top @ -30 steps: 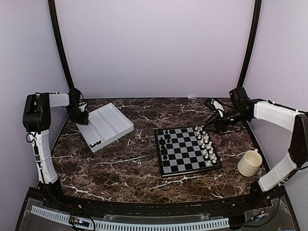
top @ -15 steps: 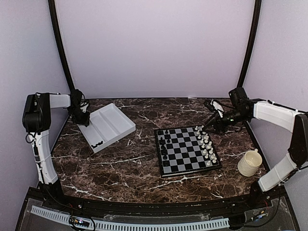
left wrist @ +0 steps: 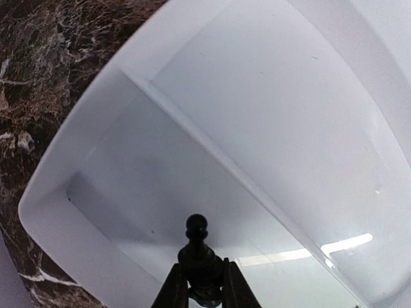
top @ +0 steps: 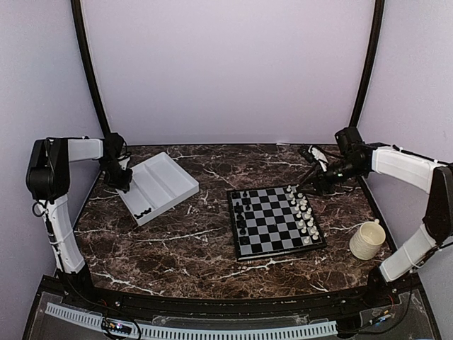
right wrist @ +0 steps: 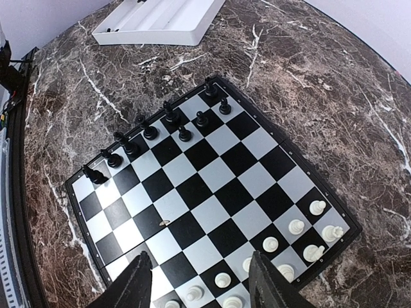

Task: Set up the chess pieces on the board

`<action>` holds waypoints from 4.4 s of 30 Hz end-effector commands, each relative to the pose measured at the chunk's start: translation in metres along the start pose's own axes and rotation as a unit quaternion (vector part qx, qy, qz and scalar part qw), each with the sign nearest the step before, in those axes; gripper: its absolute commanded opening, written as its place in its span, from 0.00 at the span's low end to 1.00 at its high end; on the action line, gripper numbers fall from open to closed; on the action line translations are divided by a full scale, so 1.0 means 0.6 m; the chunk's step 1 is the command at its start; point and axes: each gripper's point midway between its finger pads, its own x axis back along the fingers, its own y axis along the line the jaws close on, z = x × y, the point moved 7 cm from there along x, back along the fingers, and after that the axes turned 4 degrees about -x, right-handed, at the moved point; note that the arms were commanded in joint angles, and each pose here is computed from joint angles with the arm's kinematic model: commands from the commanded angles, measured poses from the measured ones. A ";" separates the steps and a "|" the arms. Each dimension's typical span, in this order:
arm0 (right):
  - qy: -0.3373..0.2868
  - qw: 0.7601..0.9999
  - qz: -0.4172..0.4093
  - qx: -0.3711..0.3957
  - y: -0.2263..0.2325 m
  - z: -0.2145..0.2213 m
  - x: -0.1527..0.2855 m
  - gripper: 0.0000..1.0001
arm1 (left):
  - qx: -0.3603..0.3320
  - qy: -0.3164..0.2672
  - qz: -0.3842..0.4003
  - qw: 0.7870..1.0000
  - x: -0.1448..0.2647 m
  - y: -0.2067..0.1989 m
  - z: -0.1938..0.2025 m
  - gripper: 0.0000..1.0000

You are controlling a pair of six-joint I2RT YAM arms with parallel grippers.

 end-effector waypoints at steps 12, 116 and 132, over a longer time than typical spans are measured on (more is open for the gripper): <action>-0.038 0.998 -0.045 0.004 0.015 -0.102 0.015 0.51 | -0.250 -0.212 0.264 0.907 0.269 -0.301 0.038 0.03; 0.251 0.962 0.021 0.108 0.098 -0.047 -0.316 0.10 | -0.353 -0.319 0.291 0.830 0.314 -0.468 0.005 0.02; 0.249 0.961 0.035 0.111 0.097 -0.050 -0.314 0.18 | -0.355 -0.314 0.294 0.830 0.310 -0.470 0.005 0.02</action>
